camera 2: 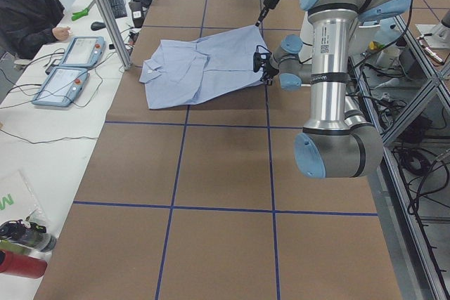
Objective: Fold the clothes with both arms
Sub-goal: 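Lift both hem corners with both grippers and carry them toward the collar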
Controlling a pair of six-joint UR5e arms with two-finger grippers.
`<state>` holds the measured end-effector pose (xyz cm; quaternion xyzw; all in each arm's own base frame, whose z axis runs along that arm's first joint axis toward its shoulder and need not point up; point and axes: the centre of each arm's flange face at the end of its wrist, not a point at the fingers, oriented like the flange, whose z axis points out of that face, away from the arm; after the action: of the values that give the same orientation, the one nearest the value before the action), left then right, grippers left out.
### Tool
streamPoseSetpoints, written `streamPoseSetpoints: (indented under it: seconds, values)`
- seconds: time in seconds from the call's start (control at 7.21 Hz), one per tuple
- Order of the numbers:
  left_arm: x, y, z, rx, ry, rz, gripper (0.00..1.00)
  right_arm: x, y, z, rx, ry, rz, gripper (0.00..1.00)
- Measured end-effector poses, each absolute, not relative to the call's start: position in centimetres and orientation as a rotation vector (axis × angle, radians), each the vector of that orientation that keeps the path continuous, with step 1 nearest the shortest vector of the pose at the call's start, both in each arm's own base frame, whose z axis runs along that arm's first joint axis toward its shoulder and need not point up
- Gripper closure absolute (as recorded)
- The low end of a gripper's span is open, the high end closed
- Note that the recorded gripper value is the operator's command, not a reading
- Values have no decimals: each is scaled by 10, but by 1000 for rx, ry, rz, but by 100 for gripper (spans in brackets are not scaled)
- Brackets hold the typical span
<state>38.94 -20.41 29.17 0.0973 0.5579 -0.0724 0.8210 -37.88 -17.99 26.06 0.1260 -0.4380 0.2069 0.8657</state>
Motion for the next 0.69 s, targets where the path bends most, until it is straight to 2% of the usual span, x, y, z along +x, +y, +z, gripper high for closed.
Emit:
streamPoseSetpoints:
  seconds: [0.28,0.69]
  values:
    - [323,-184,250,121,1283,-87,100,-305,-165,205,136,-929,376,100]
    - [273,-198,229,73,1288,-91,100,-279,-180,193,110,-906,388,100]
